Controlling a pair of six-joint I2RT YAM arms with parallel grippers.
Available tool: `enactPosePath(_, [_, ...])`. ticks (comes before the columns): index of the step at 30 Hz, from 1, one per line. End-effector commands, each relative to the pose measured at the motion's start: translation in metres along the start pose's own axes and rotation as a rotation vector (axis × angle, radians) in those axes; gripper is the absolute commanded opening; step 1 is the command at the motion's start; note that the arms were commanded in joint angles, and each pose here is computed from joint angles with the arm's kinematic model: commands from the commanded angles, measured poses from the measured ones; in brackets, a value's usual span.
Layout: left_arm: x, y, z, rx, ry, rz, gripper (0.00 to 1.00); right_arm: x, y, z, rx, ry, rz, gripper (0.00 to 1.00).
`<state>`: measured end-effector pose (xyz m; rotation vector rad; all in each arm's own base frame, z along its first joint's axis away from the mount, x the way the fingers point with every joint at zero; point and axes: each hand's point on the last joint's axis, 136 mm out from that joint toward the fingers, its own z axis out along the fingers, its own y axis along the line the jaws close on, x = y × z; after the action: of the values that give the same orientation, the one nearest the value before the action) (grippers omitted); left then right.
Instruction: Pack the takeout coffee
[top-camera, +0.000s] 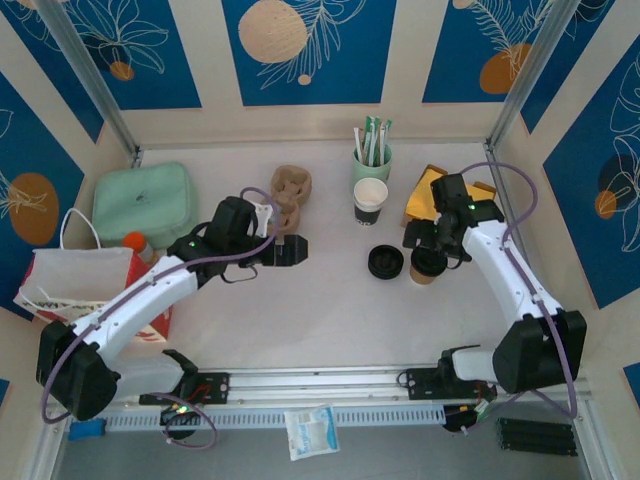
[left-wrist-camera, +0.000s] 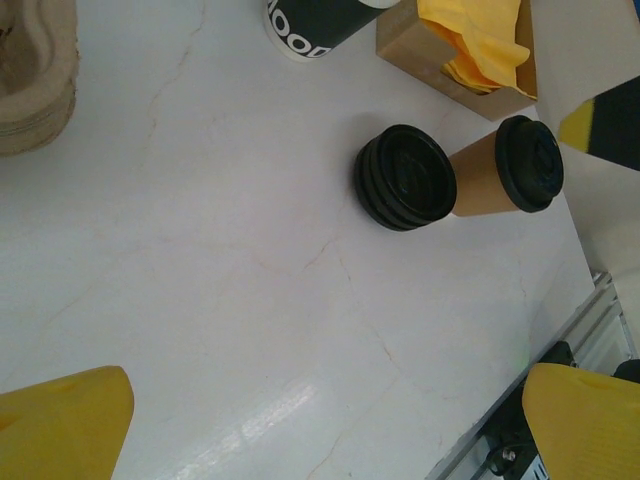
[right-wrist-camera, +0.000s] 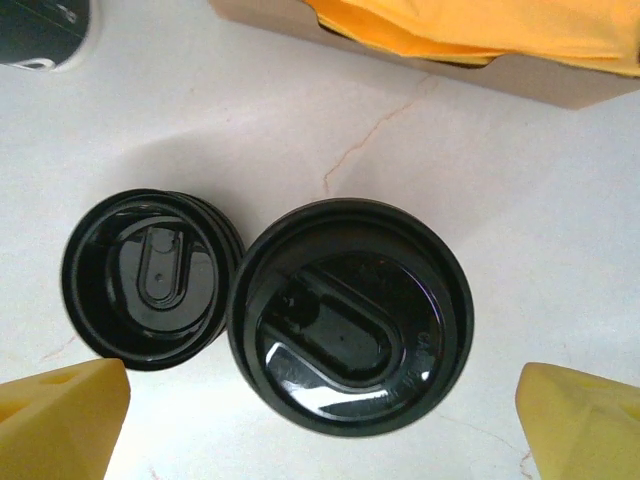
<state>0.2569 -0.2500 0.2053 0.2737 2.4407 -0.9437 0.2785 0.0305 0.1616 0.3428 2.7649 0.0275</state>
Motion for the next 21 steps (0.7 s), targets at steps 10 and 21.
enactPosePath(10, [-0.033,0.013,-0.011,-0.121,-0.02,0.077,0.99,0.005,0.004,-0.056,0.078,-0.133,-0.04,0.99])
enactPosePath(21, [-0.091,0.066,-0.002,-0.188,-0.044,0.051,1.0,0.036,0.098,-0.065,-0.08,-0.163,-0.141,0.99])
